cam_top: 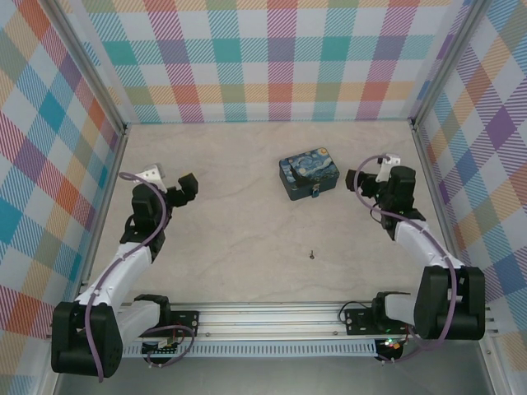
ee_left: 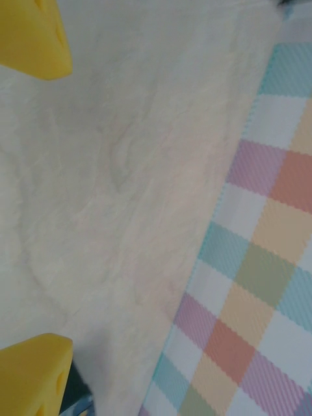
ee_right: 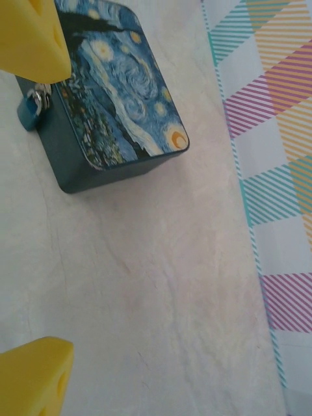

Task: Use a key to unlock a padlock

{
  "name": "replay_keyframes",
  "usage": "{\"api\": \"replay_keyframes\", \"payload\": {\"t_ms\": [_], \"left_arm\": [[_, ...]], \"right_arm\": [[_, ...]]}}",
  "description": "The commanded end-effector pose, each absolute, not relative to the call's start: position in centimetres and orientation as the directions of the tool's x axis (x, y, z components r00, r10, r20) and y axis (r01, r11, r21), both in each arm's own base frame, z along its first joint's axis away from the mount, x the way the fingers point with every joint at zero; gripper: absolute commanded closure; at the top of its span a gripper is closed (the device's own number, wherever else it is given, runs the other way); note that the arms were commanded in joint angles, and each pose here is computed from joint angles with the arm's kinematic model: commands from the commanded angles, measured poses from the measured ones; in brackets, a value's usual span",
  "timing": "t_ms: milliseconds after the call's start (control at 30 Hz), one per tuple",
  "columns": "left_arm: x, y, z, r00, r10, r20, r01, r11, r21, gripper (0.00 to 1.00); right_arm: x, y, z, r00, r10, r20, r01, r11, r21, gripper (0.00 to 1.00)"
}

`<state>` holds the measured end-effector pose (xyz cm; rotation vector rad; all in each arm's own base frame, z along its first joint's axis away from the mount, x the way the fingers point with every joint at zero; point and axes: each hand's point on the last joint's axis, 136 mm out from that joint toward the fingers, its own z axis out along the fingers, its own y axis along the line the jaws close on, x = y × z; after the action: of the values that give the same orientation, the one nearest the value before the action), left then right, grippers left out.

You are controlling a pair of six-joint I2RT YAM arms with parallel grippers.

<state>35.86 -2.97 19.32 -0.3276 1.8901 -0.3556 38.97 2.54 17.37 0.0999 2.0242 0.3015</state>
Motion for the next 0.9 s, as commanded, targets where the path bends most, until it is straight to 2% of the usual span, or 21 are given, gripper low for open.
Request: {"api": "replay_keyframes", "payload": {"t_ms": [0,167,333,467,633,867], "left_arm": [[34.0,-5.3,16.4,-0.493,-0.508,-0.707,-0.074,0.834,-0.547,0.00],[32.9,-8.6,14.9,-0.582,-0.510,-0.634,-0.036,0.795,-0.606,0.00],[32.8,-11.1,13.6,-0.622,-0.501,-0.602,-0.008,0.773,-0.635,0.00],[33.0,-12.2,12.7,-0.639,-0.489,-0.594,0.004,0.770,-0.638,0.00],[33.2,-12.3,12.3,-0.646,-0.472,-0.600,0.002,0.785,-0.620,0.00],[33.3,-12.2,12.0,-0.645,-0.471,-0.601,-0.011,0.792,-0.610,0.00]], "right_arm": [[37.3,4.5,14.9,-0.639,0.289,-0.713,-0.029,0.917,0.397,0.00],[39.3,5.2,14.8,-0.690,0.341,-0.639,-0.032,0.867,0.497,0.00],[43.4,6.7,14.1,-0.750,0.359,-0.555,-0.065,0.795,0.603,0.00],[46.3,7.9,13.2,-0.779,0.368,-0.507,-0.087,0.738,0.669,0.07],[48.6,9.6,11.3,-0.827,0.314,-0.466,-0.110,0.722,0.683,0.11],[49.4,11.5,9.1,-0.869,0.253,-0.426,-0.133,0.708,0.693,0.17]]}}
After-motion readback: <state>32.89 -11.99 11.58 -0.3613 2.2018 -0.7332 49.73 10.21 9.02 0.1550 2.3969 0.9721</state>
